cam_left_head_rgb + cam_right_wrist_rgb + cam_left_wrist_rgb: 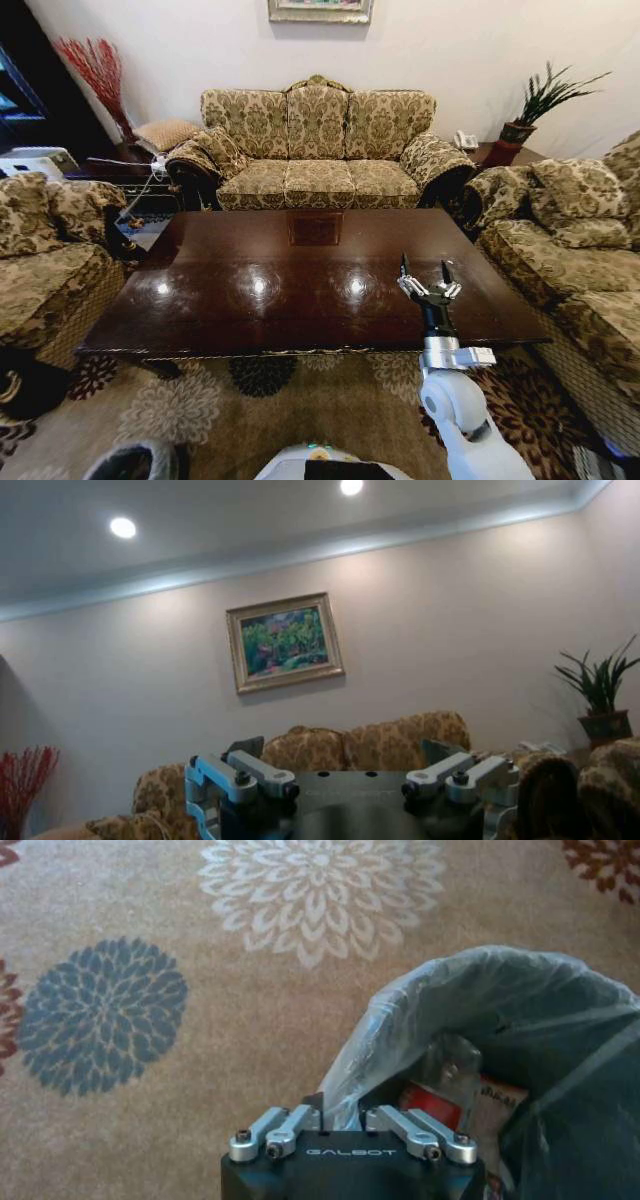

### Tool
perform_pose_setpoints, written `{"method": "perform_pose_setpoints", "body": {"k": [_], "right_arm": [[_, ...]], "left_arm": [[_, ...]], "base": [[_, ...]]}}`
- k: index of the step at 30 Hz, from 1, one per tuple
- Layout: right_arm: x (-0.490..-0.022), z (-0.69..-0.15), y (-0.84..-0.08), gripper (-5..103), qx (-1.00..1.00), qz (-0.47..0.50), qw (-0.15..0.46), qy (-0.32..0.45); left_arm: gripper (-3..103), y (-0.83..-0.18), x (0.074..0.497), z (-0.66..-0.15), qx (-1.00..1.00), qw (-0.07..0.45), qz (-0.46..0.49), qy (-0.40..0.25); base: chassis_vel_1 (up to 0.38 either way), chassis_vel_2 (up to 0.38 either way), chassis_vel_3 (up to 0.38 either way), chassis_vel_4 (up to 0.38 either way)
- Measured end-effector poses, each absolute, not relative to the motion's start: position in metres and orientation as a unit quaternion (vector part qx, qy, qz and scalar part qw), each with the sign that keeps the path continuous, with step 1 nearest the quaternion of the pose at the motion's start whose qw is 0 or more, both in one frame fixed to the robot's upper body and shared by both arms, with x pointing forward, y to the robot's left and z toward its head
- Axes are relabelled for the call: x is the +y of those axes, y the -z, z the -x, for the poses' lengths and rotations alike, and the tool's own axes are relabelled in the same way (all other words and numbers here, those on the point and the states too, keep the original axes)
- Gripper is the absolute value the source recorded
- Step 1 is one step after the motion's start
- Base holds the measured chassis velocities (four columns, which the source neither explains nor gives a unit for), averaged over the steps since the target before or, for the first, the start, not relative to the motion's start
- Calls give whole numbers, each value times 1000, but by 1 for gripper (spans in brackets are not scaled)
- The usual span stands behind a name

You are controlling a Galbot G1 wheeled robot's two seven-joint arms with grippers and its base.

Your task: Move to the front of the table and place the trash on the table into the trash bin.

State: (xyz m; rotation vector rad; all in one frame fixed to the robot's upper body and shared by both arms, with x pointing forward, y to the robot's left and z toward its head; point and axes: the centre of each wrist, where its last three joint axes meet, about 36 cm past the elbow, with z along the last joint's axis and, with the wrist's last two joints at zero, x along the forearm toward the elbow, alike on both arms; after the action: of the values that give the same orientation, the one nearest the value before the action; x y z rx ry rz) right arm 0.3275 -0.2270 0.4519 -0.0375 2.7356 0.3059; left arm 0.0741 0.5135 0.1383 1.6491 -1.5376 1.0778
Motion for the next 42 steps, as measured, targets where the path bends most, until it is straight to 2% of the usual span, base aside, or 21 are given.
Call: {"method": "perform_pose_setpoints", "body": {"k": [3,5,6,9,10,12,14,17,18,20,22,25,26,29,30,33,34,37,38,40,42], "right_arm": [[-227,-328,-449,100,975,9,192,-112],[-227,-328,-444,100,975,6,191,-116],[-227,-328,-444,100,975,6,191,-116],[-228,-325,-435,100,975,2,189,-121],[-228,-325,-435,100,975,2,189,-121],[-230,-323,-431,100,974,0,188,-124],[-232,-322,-430,100,974,-2,187,-126],[-238,-321,-428,100,973,-5,189,-131],[-238,-321,-428,100,973,-5,189,-131],[-244,-320,-429,100,975,-2,179,-132],[-248,-319,-430,100,977,3,173,-126],[-257,-317,-443,100,983,14,148,-105],[-257,-317,-443,100,983,14,148,-105],[-251,-313,-471,100,986,27,132,-97],[-251,-313,-471,100,986,27,132,-97],[-244,-303,-490,100,987,26,130,-96],[-244,-303,-490,100,987,26,130,-96],[-246,-278,-494,100,987,39,127,-91],[-246,-278,-494,100,987,39,127,-91],[-244,-262,-484,100,985,45,139,-88],[-243,-254,-479,100,986,45,138,-86]], "left_arm": [[34,-143,510,-65,-592,316,-616,-412],[45,-148,507,-54,-605,315,-604,-413],[45,-148,507,-54,-605,315,-604,-413],[61,-156,502,-37,-629,304,-583,-415],[61,-156,502,-37,-629,304,-583,-415],[72,-160,499,-25,-648,297,-566,-415],[72,-161,498,-21,-654,292,-561,-414],[89,-162,486,-3,-679,273,-553,-397],[89,-162,486,-3,-679,273,-553,-397],[97,-165,473,3,-688,269,-561,-372],[99,-174,471,2,-697,260,-564,-359],[100,-231,492,-25,-748,190,-550,-319],[100,-231,492,-25,-748,190,-550,-319],[100,-328,518,-70,-831,80,-488,-256],[100,-328,518,-70,-831,80,-488,-256],[100,-416,507,-111,-908,-24,-375,-184],[100,-416,507,-111,-908,-24,-375,-184],[100,-484,475,-145,-974,-73,-183,-109],[100,-484,475,-145,-974,-73,-183,-109],[100,-519,443,-173,-993,-83,-51,-69],[100,-531,428,-183,-995,-84,-8,-61]], "base": [[0,0,0,0],[0,0,0,0],[0,0,0,0],[0,0,0,0],[0,0,0,0],[0,0,0,0],[0,0,0,0],[0,0,0,0],[0,0,0,0],[0,0,0,0],[0,0,0,0],[0,0,0,0],[0,0,0,0],[0,0,0,0],[0,0,0,0],[0,0,0,0],[0,0,0,0],[0,0,0,0],[0,0,0,0],[0,0,0,0],[0,0,0,0]]}}
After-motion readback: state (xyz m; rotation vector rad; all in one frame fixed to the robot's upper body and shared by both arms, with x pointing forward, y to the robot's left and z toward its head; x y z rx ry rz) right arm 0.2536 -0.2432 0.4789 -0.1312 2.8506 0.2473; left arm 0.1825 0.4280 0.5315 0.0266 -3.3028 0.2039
